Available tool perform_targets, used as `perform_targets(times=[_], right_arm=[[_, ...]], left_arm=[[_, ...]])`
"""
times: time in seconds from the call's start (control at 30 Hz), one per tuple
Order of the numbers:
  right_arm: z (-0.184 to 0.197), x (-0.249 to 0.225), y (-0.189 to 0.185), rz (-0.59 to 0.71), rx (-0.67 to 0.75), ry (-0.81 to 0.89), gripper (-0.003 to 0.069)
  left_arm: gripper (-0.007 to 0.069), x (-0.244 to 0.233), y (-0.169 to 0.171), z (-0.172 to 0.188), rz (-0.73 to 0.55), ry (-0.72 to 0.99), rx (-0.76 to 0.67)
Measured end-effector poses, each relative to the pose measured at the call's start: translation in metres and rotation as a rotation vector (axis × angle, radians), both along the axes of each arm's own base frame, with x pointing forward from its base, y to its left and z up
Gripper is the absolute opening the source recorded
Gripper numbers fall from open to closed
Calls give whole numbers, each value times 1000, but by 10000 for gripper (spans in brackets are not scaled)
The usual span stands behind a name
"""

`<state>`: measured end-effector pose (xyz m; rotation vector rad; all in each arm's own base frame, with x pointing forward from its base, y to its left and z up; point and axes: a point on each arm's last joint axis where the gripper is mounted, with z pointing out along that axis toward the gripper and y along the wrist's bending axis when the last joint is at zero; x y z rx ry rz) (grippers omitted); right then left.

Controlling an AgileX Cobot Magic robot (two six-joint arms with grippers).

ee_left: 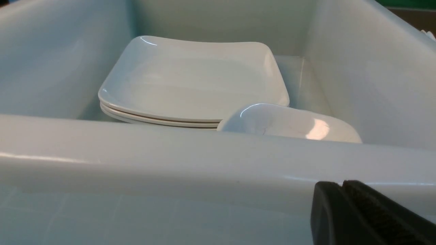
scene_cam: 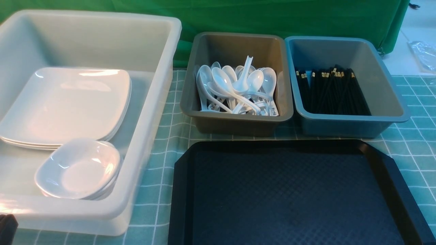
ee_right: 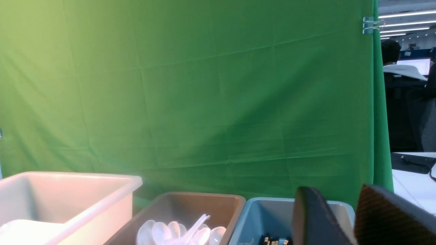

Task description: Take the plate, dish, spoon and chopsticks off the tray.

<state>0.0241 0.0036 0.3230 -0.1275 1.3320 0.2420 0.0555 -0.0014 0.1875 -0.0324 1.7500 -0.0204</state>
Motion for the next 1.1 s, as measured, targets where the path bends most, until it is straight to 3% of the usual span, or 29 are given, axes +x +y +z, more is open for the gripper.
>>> perform_targets(times=[0.73,1.1], right_arm=[[0,0,0,0,0,0,239],[-7,2,0,-18,-66,48,239]], left_arm=[[18,0,0,0,0,0,4],[18,0,0,0,1,1,9]])
